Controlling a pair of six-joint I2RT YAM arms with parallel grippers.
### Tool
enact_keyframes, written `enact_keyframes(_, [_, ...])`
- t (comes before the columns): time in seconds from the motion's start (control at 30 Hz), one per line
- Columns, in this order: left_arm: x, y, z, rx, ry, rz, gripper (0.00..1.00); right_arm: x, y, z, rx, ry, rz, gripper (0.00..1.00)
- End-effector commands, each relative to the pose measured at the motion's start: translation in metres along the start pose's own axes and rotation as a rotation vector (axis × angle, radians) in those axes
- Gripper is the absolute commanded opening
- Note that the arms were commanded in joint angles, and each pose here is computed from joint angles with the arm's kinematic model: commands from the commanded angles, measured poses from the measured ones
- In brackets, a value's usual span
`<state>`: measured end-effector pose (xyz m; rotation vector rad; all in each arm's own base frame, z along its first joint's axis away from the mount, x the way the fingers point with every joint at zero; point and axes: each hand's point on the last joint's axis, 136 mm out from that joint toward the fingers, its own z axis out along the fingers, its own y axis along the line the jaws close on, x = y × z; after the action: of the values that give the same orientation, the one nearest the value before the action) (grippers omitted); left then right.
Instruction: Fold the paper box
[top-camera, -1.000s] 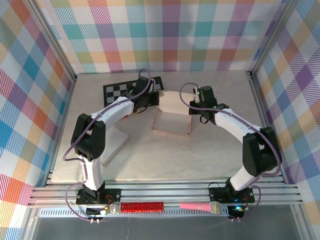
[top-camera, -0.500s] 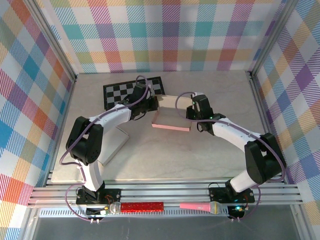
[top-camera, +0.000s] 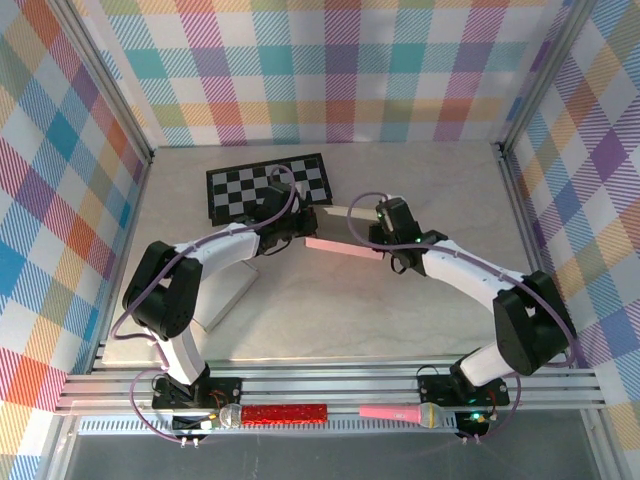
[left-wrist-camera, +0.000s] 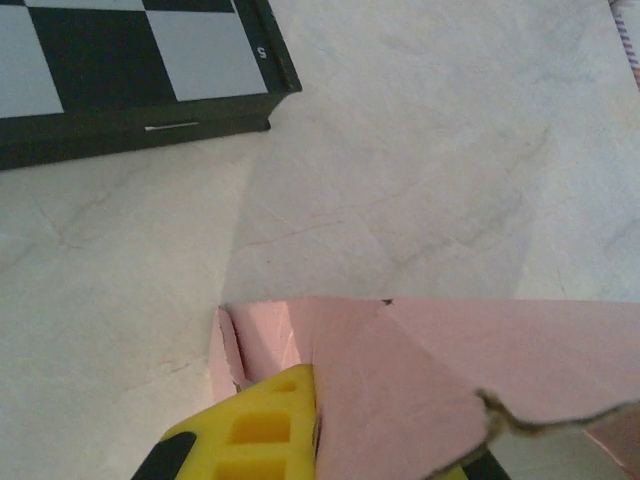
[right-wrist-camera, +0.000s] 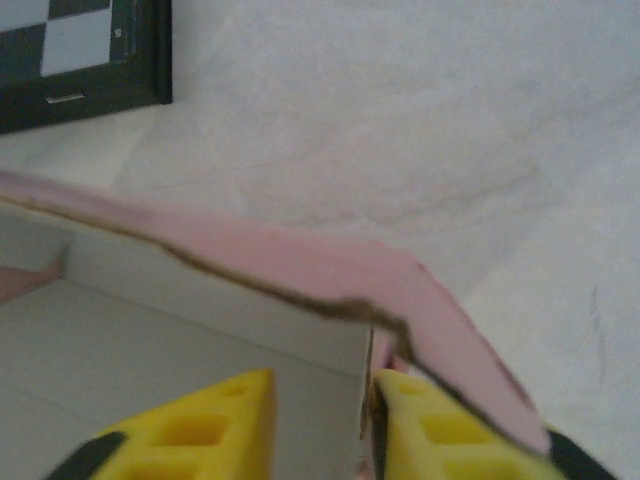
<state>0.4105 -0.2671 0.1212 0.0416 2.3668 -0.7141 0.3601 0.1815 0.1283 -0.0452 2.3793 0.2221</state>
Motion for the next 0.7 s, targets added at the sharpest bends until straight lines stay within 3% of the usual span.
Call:
enact_keyframes(0.0, [0.023, -0.005, -0.004, 0.015, 0.068, -0.012, 0.03, 0.0, 0.019, -0.038, -0.089, 0.107, 0.141, 0.5])
enact_keyframes(0.1, [0.024, -0.005, -0.003, 0.008, 0.07, -0.01, 0.02, 0.014, 0.032, -0.062, -0.165, 0.223, 0.285, 0.62])
enact_keyframes(0.27, [0.028, -0.008, -0.001, 0.003, 0.073, -0.004, 0.02, 0.045, 0.054, -0.09, -0.271, 0.442, 0.545, 0.63])
enact_keyframes(0.5, [0.033, -0.01, -0.002, -0.003, 0.068, -0.004, 0.02, 0.019, 0.047, -0.126, -0.312, 0.361, 0.75, 0.64])
enact_keyframes(0.67, [0.037, -0.013, -0.004, 0.001, 0.072, 0.005, 0.02, -0.002, 0.043, -0.136, -0.263, 0.412, 0.775, 0.62])
